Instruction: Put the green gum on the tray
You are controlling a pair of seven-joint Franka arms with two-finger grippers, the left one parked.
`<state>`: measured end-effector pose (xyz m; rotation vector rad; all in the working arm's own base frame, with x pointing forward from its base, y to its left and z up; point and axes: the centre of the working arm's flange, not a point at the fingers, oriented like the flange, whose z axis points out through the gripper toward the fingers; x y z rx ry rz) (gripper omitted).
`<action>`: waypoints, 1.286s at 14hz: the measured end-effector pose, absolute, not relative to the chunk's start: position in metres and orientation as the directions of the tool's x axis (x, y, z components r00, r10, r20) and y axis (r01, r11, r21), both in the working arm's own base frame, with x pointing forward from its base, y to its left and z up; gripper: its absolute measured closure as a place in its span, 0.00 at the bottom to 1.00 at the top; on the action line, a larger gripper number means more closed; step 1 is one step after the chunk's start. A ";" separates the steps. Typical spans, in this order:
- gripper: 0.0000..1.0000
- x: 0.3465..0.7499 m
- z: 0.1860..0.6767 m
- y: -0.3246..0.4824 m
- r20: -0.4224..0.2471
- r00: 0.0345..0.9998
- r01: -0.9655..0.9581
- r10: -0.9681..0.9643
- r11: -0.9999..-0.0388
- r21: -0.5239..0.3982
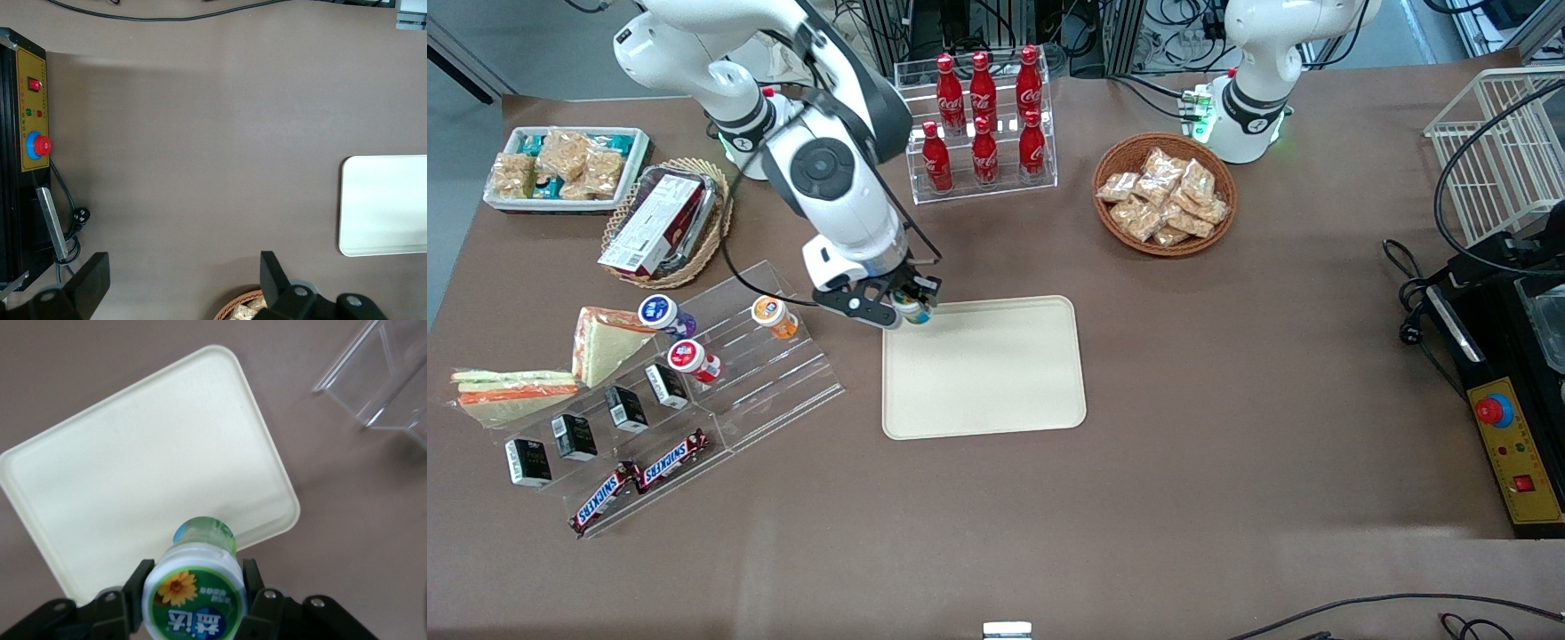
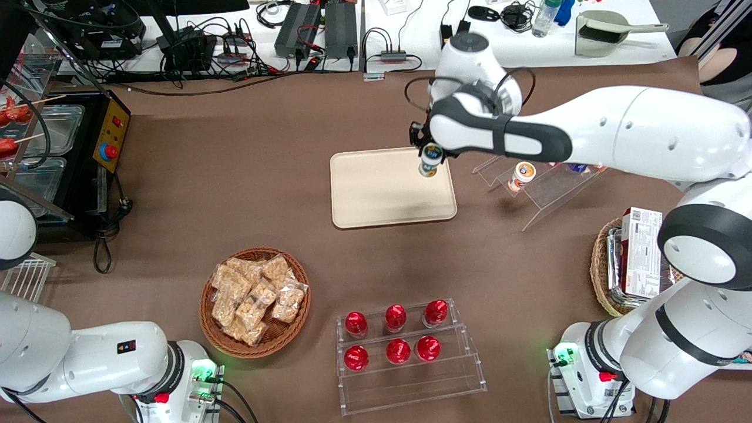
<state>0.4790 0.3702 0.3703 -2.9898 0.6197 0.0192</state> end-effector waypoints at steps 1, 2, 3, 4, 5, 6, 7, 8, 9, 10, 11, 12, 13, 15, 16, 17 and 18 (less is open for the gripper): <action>0.41 0.474 0.353 0.372 -0.025 0.915 -0.402 -0.402 -0.911 -0.087; 0.41 0.472 0.339 0.371 -0.021 0.914 -0.405 -0.405 -0.910 -0.090; 0.41 0.470 0.329 0.369 -0.017 0.913 -0.407 -0.407 -0.909 -0.093; 0.41 0.470 0.320 0.367 -0.012 0.912 -0.410 -0.411 -0.907 -0.096; 0.41 0.470 0.314 0.365 -0.009 0.910 -0.413 -0.414 -0.905 -0.097; 0.41 0.470 0.307 0.363 -0.006 0.909 -0.416 -0.417 -0.904 -0.098; 0.41 0.471 0.301 0.360 0.000 0.908 -0.418 -0.420 -0.903 -0.101; 0.41 0.471 0.294 0.358 0.006 0.907 -0.419 -0.422 -0.902 -0.105; 0.41 0.470 0.285 0.356 0.013 0.907 -0.418 -0.422 -0.902 -0.107; 0.41 0.469 0.277 0.354 0.021 0.908 -0.414 -0.418 -0.904 -0.106; 0.41 0.467 0.269 0.352 0.028 0.911 -0.408 -0.412 -0.907 -0.101; 0.41 0.466 0.263 0.350 0.034 0.913 -0.401 -0.406 -0.911 -0.096; 0.41 0.466 0.258 0.348 0.039 0.914 -0.398 -0.403 -0.912 -0.094; 0.41 0.466 0.251 0.346 0.044 0.914 -0.397 -0.402 -0.913 -0.092; 0.35 0.466 0.249 0.346 0.045 0.914 -0.397 -0.402 -0.913 -0.092; 0.26 0.466 0.248 0.345 0.045 0.914 -0.397 -0.402 -0.913 -0.092; 0.16 0.466 0.248 0.345 0.046 0.914 -0.397 -0.402 -0.913 -0.092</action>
